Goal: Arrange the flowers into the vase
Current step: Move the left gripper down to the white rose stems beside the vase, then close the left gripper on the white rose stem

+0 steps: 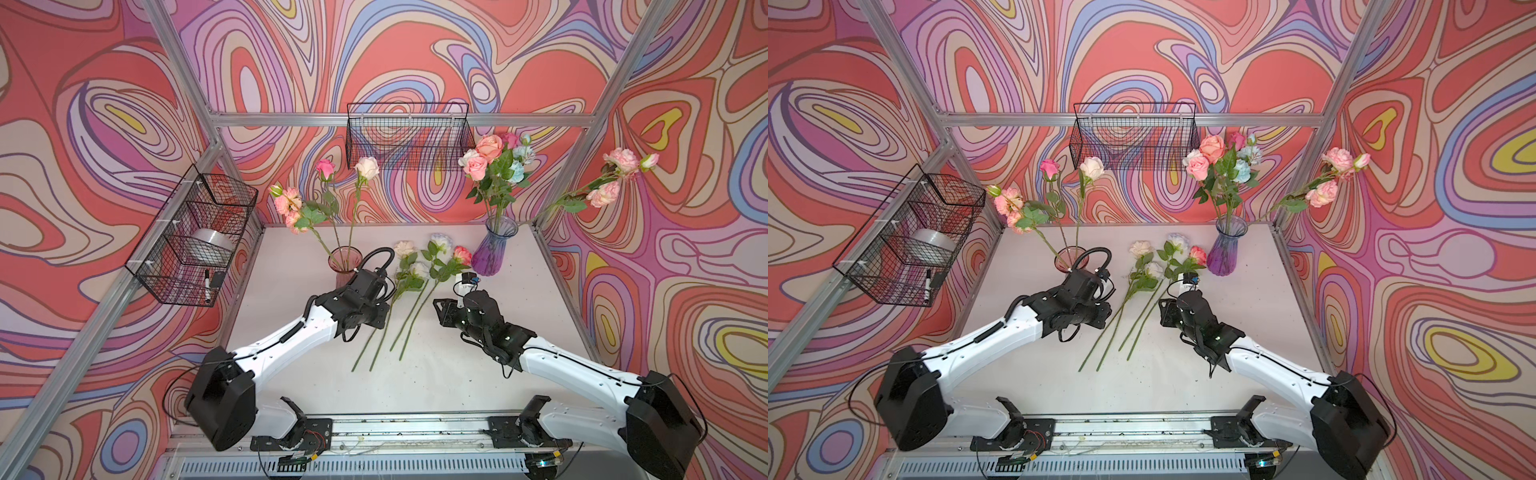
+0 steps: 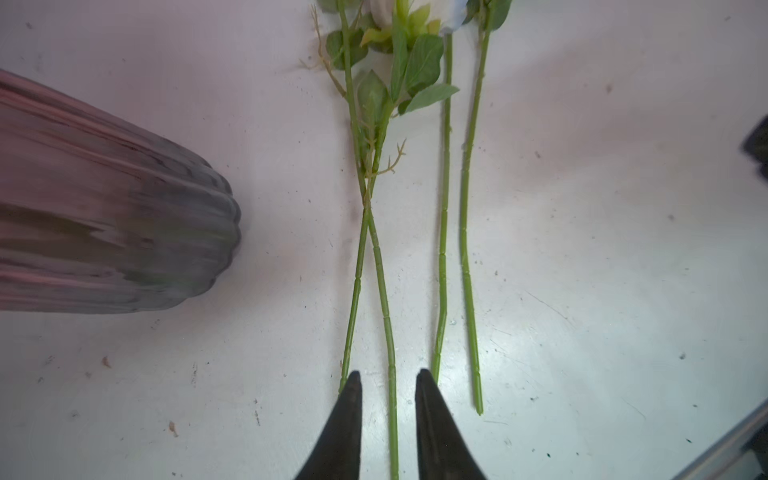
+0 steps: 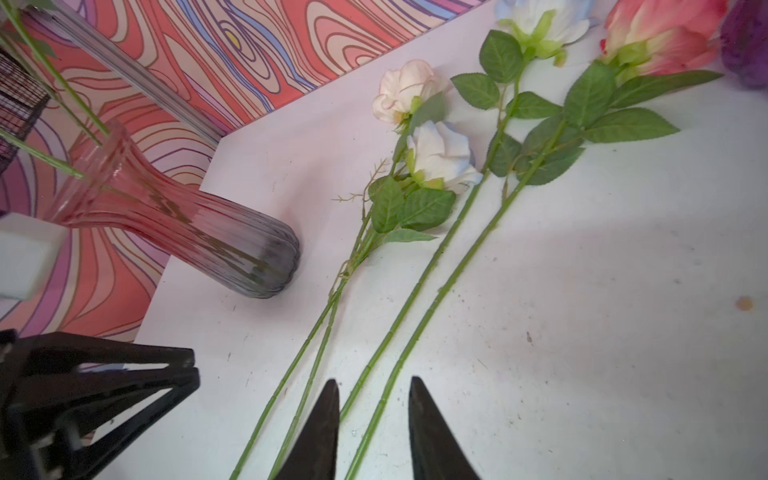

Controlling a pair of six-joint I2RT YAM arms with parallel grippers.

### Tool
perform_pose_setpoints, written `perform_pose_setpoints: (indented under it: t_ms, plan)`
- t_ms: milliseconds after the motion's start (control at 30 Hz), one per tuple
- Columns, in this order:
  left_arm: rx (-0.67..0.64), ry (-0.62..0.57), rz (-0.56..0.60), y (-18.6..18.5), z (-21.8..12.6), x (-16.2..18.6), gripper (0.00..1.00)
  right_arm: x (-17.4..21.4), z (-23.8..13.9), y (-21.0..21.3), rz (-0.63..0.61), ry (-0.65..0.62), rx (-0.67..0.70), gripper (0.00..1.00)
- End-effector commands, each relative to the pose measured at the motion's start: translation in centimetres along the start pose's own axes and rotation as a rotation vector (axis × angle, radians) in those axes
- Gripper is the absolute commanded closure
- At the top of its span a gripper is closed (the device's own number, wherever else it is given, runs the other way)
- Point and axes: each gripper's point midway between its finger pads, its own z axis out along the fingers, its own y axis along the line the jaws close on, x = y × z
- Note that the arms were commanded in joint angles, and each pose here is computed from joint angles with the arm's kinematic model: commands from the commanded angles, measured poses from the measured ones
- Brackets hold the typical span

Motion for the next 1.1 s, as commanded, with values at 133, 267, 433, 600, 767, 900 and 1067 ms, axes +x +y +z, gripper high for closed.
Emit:
perform_pose_setpoints:
  t_ms: [133,267,433,600,767,900,1067]
  plan:
    - [-0.117,0.092,0.053,1.0,4.9,0.7,0.78,-0.2,0.0,-1.3,0.000,0.015,0.039,0.72]
    - [-0.137,0.146,0.062,1.4,6.4,1.7,0.78,-0.2,0.0,-1.3,0.005,0.017,0.026,0.71]
    - [-0.152,0.209,0.069,1.6,8.2,3.0,0.76,-0.3,0.0,-1.3,0.007,0.017,0.014,0.70]
    - [-0.178,0.233,0.083,2.3,9.4,3.4,0.76,-0.2,0.0,-1.2,0.009,0.024,0.002,0.69]
    - [-0.179,0.234,0.083,2.6,9.7,3.3,0.79,-0.1,-0.2,-1.2,0.012,0.026,-0.004,0.69]
    - [-0.161,0.245,0.088,2.4,9.5,3.3,0.81,-0.1,-0.2,-1.2,0.013,0.028,-0.007,0.68]
    - [-0.141,0.230,0.092,2.0,8.7,2.8,0.94,-0.3,-0.1,-1.1,0.019,0.024,-0.009,0.68]
